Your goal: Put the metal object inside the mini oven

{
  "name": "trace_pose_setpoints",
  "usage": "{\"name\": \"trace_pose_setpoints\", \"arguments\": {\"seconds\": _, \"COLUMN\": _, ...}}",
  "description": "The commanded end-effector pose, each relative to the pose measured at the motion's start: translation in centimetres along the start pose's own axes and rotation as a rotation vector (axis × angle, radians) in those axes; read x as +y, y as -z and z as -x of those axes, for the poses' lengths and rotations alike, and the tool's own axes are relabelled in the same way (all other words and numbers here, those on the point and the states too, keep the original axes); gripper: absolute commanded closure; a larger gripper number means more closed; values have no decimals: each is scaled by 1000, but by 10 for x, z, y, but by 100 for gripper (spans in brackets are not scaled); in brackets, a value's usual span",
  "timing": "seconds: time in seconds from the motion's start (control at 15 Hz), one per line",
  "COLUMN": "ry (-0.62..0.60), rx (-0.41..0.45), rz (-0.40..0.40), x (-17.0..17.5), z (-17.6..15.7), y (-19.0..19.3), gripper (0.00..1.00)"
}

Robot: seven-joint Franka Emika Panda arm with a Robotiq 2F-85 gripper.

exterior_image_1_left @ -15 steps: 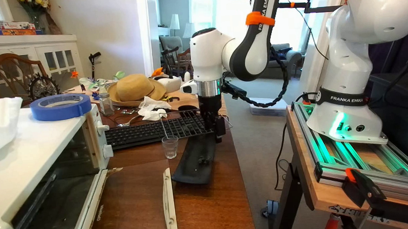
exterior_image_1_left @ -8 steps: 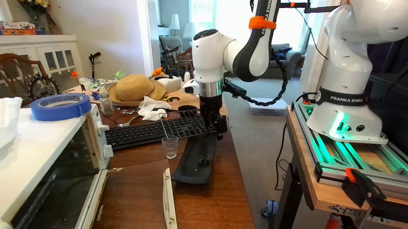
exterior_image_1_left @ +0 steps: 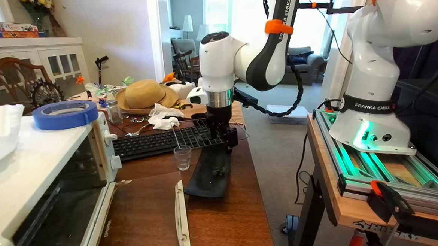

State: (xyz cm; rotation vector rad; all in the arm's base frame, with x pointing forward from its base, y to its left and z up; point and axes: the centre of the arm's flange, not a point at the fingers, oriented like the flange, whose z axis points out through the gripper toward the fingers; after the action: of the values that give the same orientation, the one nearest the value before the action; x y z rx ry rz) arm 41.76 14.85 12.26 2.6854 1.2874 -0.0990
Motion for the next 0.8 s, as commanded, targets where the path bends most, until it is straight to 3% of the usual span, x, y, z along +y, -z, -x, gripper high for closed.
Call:
{"name": "trace_pose_setpoints", "arguments": {"seconds": 0.0, "ry": 9, "rx": -14, "rz": -2, "x": 1, "z": -6, "y": -16, "gripper": 3}}
{"name": "trace_pose_setpoints", "arguments": {"seconds": 0.2, "ry": -4, "rx": -17, "rz": -8, "x": 1, "z": -3, "y": -22, "gripper": 10}}
{"name": "trace_pose_setpoints", "arguments": {"seconds": 0.4, "ry": -28, "rx": -16, "rz": -4, "x": 3, "z": 2, "y": -23, "gripper": 27}}
{"name": "trace_pose_setpoints", "arguments": {"seconds": 0.6, "ry": -57, "rx": -16, "rz": 0, "x": 6, "z": 4, "y": -21, "gripper": 27}}
{"name": "trace_pose_setpoints", "arguments": {"seconds": 0.73, "ry": -77, "rx": -17, "rz": -2, "x": 5, "z": 5, "y": -19, "gripper": 20}}
